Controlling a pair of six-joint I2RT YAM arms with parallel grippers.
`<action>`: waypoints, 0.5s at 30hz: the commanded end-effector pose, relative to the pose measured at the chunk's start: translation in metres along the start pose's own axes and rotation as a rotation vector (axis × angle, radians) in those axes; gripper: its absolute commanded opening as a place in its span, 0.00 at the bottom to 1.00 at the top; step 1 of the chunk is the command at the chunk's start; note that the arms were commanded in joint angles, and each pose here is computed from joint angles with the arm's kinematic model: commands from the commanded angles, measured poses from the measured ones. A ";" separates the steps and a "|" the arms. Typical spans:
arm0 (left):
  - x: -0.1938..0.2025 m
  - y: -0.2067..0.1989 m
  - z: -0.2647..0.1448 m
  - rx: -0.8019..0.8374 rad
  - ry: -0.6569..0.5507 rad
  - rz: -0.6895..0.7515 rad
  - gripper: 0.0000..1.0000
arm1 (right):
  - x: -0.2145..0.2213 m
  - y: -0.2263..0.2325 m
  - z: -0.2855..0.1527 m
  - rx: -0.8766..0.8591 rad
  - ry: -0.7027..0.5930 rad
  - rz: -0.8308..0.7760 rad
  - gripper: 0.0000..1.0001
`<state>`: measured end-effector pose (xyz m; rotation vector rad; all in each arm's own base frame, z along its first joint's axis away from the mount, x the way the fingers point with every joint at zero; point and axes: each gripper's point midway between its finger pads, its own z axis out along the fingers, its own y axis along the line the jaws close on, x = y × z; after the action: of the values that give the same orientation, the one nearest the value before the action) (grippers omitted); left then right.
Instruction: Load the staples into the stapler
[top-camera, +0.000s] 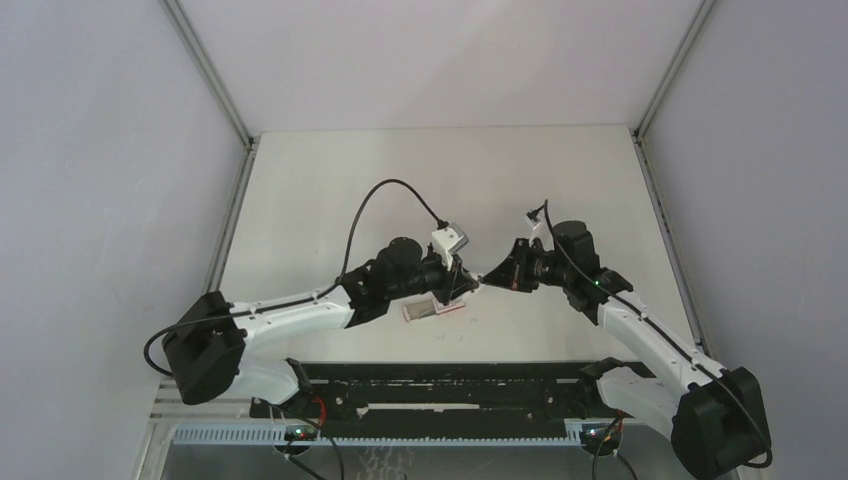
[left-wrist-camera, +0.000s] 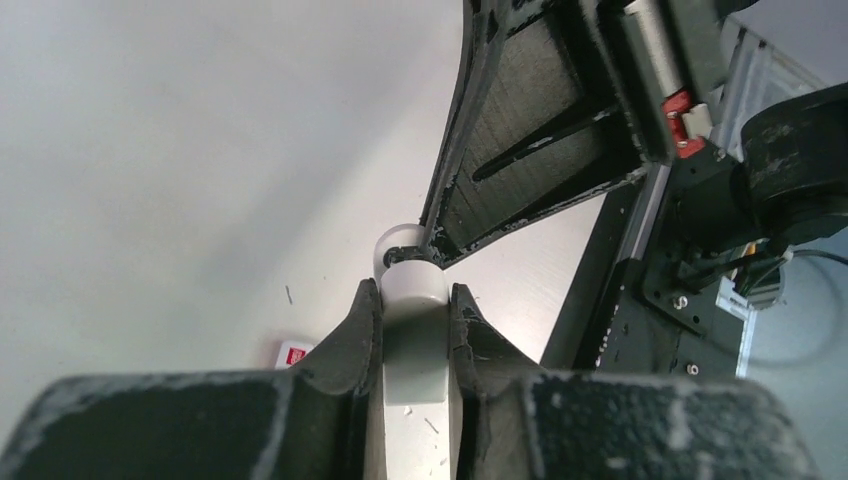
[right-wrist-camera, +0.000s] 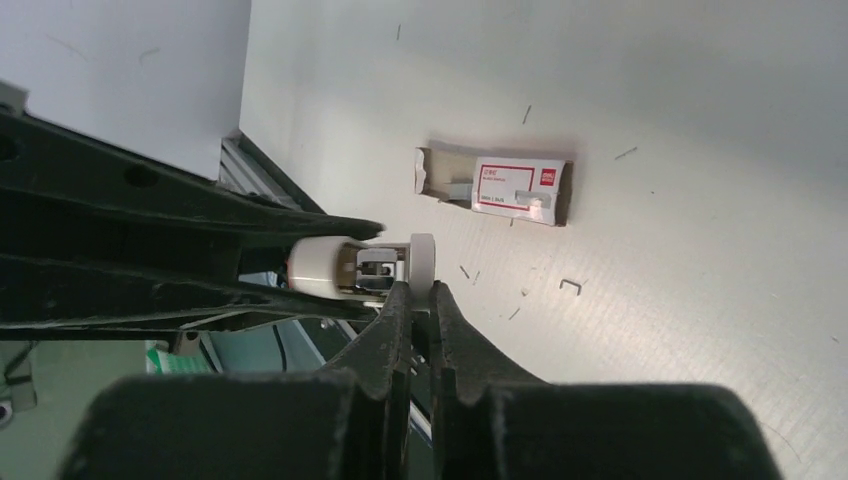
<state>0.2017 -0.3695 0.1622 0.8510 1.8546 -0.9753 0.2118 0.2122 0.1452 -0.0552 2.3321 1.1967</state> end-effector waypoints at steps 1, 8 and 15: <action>-0.029 -0.008 -0.018 0.032 -0.115 0.034 0.00 | -0.018 -0.019 -0.006 0.060 -0.090 0.066 0.00; -0.043 -0.006 -0.037 0.009 -0.201 0.044 0.00 | -0.014 -0.028 -0.007 0.044 -0.083 0.140 0.00; -0.052 0.002 -0.051 -0.029 -0.273 0.037 0.00 | -0.011 -0.033 0.000 0.034 -0.054 0.169 0.00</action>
<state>0.1955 -0.3469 0.1918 0.7861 1.7262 -0.9956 0.2095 0.2058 0.1434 0.1119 2.3511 1.3485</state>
